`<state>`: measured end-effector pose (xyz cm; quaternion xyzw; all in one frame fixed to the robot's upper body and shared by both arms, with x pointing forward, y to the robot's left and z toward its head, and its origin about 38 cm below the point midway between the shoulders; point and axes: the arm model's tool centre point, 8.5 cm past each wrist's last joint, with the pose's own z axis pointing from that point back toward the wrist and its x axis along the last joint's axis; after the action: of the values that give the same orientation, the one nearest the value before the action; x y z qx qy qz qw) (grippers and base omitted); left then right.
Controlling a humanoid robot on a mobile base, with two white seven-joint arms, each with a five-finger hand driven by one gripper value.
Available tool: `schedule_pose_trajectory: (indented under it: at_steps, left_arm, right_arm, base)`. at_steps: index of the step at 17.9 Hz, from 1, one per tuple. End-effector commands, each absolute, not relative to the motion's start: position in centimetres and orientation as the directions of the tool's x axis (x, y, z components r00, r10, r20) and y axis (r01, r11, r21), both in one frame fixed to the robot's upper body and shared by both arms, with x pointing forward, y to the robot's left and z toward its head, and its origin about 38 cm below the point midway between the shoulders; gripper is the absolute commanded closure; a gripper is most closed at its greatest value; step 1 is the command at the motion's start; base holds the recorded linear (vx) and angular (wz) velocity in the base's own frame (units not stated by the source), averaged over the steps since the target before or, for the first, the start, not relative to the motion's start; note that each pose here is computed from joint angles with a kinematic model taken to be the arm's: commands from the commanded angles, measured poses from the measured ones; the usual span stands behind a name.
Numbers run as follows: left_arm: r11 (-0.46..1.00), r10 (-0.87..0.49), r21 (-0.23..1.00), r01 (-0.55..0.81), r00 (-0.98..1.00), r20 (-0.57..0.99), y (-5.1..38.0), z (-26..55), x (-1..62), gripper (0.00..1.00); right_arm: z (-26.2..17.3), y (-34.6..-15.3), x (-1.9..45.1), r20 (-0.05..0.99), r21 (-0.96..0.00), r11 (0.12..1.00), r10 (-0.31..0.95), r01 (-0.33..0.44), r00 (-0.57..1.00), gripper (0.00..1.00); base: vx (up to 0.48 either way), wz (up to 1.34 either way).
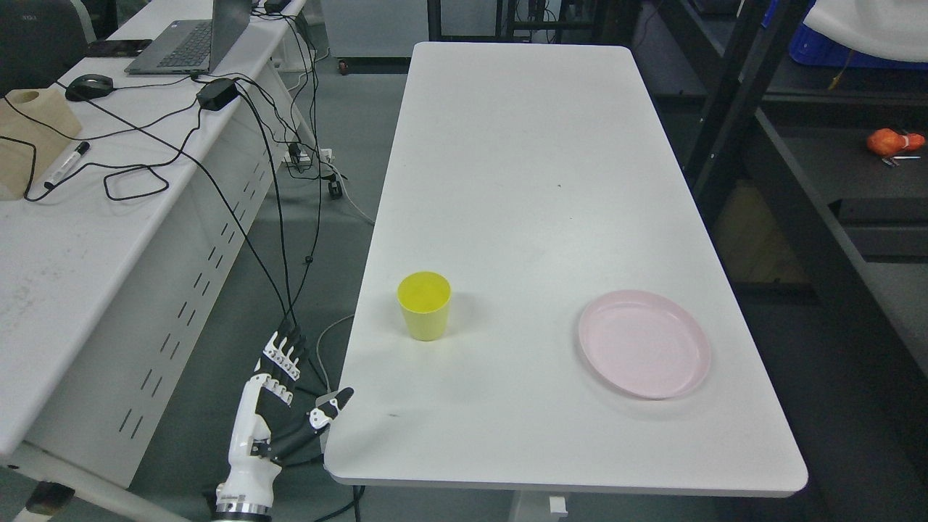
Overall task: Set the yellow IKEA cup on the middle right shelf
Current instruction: 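Raise the left hand from beside the table toward the yellow cup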
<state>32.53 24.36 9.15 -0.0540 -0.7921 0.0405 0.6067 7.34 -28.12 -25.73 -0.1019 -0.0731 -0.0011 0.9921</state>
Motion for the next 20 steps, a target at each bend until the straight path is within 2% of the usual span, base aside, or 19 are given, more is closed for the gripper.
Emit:
schedule_pose_trajectory:
  at_steps: [1, 7, 8, 10, 17, 20]
  left_arm:
    - [0.992, 0.12, -0.107, 0.064, -0.255, 0.96, 24.1, 9.2, 32.5, 0.01]
    - [0.991, 0.129, -0.117, 0.061, -0.249, 0.96, 24.1, 9.0, 32.9, 0.01]
    - [0.986, 0.168, -0.157, 0.064, -0.237, 0.957, 24.0, 8.6, 33.1, 0.01]
    - [0.975, 0.22, -0.21, 0.066, -0.225, 0.949, 24.0, 8.5, 34.4, 0.01]
    - [0.974, 0.227, -0.221, 0.052, -0.209, 0.951, 24.3, 8.6, 40.4, 0.01]
    - [0.968, 0.228, -0.197, 0.158, -0.217, 0.949, 22.7, 9.6, 41.4, 0.02]
  right_arm:
    - [-25.7, -29.1, 6.4, 0.132, -0.213, 0.977, 0.006, 0.022, 0.991, 0.01]
    - [-25.7, -29.1, 6.4, 0.132, -0.213, 0.977, 0.006, 0.022, 0.991, 0.01]
    - [-25.7, -29.1, 6.4, 0.132, -0.213, 0.977, 0.006, 0.022, 0.991, 0.01]
    - [-25.7, -29.1, 6.4, 0.132, -0.213, 0.977, 0.006, 0.022, 0.991, 0.01]
    - [-25.7, -29.1, 6.4, 0.132, -0.213, 0.977, 0.006, 0.022, 0.991, 0.01]
    - [-25.7, -29.1, 6.4, 0.132, -0.213, 0.977, 0.006, 0.022, 0.991, 0.01]
  base:
    - [0.071, 0.0]
    - [0.051, 0.0]
    - [0.032, 0.0]
    - [0.024, 0.0]
    - [0.01, 0.0]
    - [0.0, 0.0]
